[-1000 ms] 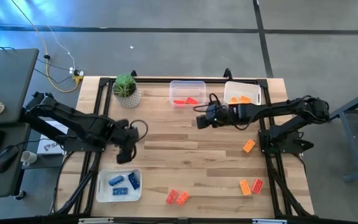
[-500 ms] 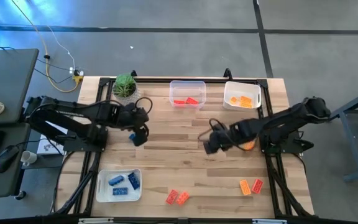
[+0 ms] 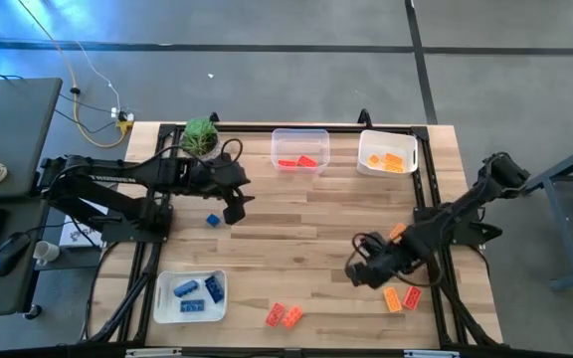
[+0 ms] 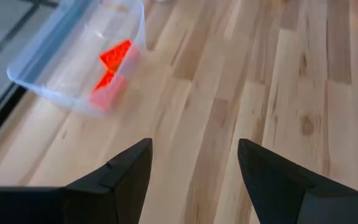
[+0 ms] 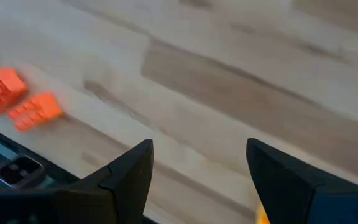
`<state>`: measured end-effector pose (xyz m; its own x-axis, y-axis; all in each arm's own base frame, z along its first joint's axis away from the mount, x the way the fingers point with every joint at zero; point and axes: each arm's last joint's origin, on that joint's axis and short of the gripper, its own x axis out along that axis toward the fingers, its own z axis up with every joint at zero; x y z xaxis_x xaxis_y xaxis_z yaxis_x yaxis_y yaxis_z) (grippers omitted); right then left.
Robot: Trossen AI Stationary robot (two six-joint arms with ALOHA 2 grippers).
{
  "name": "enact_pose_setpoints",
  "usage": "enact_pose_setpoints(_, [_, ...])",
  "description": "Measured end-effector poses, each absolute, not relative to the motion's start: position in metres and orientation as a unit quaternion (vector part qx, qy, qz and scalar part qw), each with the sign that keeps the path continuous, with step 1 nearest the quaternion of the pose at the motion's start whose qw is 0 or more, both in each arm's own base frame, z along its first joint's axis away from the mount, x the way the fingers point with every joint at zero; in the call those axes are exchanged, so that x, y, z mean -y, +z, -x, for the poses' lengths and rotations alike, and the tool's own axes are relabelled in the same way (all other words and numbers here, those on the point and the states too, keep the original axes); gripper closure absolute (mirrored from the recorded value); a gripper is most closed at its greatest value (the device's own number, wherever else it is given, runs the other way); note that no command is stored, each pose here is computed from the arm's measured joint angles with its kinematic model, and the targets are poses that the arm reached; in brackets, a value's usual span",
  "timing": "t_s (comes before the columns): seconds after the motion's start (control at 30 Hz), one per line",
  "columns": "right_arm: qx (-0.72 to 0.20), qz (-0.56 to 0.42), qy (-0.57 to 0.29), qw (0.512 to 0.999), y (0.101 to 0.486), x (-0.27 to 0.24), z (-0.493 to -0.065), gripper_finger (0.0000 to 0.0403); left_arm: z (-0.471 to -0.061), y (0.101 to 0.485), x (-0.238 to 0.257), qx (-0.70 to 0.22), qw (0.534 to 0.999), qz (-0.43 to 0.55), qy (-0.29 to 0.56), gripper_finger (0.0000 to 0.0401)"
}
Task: Sort & place blocks by color
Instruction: Put the yellow game piece into the top white bin
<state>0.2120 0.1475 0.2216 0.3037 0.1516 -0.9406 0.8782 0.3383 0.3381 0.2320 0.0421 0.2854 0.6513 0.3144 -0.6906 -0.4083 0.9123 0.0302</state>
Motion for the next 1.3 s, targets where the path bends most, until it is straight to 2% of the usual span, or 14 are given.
enact_pose_setpoints(0.43, [-0.528, -0.507, -0.362, 0.578, 0.217, -0.179, -0.171, 0.016, -0.234, 0.289, -0.052, -0.34, 0.914, 0.063, 0.213, 0.0176])
enact_pose_setpoints(0.7, [-0.573, -0.476, -0.39, 0.541, 0.192, -0.193, -0.174, 0.016, -0.234, 0.289, -0.052, -0.34, 0.914, 0.064, 0.213, 0.0176])
enact_pose_setpoints(1.3, [-0.586, -0.44, -0.439, 0.52, 0.153, -0.204, -0.183, 0.0165, -0.235, 0.29, -0.052, -0.332, 0.916, 0.068, 0.214, 0.0176])
